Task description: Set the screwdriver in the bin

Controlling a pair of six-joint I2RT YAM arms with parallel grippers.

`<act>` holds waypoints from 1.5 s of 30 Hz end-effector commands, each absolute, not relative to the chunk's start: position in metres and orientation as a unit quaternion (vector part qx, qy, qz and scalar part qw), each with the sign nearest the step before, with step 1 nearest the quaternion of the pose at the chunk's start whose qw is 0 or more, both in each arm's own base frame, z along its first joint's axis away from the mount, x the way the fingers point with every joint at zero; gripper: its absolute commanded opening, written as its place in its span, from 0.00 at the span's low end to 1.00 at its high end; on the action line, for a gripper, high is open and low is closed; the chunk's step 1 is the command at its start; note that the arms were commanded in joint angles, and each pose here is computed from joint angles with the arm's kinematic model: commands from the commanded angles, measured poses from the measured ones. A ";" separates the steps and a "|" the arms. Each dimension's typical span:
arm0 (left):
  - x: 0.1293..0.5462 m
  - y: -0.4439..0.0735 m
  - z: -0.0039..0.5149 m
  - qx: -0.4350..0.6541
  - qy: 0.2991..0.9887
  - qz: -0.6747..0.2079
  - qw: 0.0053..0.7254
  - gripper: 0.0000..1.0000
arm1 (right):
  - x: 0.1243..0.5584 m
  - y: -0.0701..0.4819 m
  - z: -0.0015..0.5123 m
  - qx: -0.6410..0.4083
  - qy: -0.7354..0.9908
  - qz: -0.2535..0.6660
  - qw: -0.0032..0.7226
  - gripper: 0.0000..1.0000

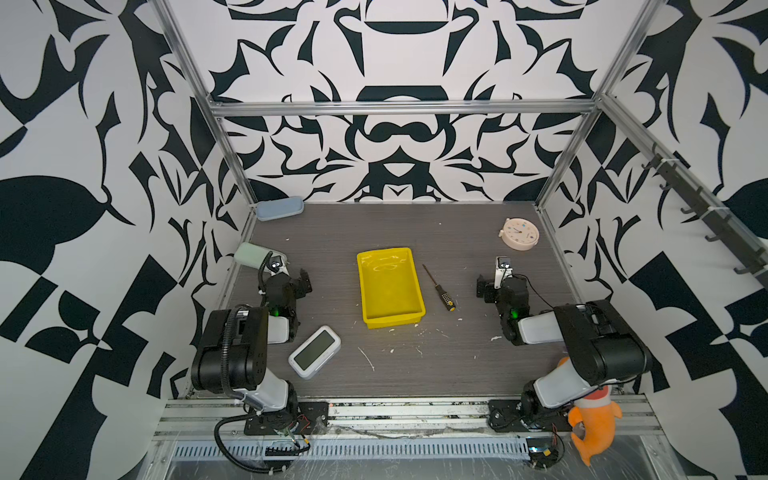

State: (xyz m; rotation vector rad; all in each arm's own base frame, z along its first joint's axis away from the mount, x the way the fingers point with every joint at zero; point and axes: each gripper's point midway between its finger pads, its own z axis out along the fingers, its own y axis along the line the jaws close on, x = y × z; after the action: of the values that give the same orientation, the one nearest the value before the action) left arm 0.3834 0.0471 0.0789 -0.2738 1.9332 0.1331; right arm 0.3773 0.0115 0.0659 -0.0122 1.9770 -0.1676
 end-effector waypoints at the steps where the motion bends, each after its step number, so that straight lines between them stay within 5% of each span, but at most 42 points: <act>1: 0.390 0.048 0.091 -0.123 0.807 0.054 0.574 0.99 | 0.382 0.010 0.087 0.004 0.812 -0.075 0.579 1.00; 14: 0.376 -0.002 0.131 -0.012 0.808 -0.038 0.587 0.99 | 0.362 0.069 0.148 -0.096 0.767 -0.178 0.608 1.00; 23: 0.320 -0.021 0.210 -0.143 0.856 -0.150 0.474 0.99 | 0.306 0.085 0.203 -0.051 0.813 -0.031 0.579 1.00; 29: 0.271 -0.060 0.202 -0.137 0.860 -0.269 0.410 0.99 | 0.256 0.030 0.186 0.184 0.841 -0.004 0.508 1.00; 39: 0.247 -0.013 0.147 -0.300 0.873 -0.165 0.347 0.99 | 0.236 0.013 0.150 0.190 0.837 -0.018 0.513 1.00; 45: 0.250 -0.019 0.098 -0.301 0.877 -0.177 0.329 0.99 | 0.233 0.024 0.118 0.172 0.858 -0.001 0.483 1.00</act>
State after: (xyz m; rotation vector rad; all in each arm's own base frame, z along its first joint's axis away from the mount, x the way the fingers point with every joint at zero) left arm 0.2573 -0.0201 0.1312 -0.7166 2.2679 -0.4640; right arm 0.2309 0.0203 0.1187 0.3977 2.0989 -0.0409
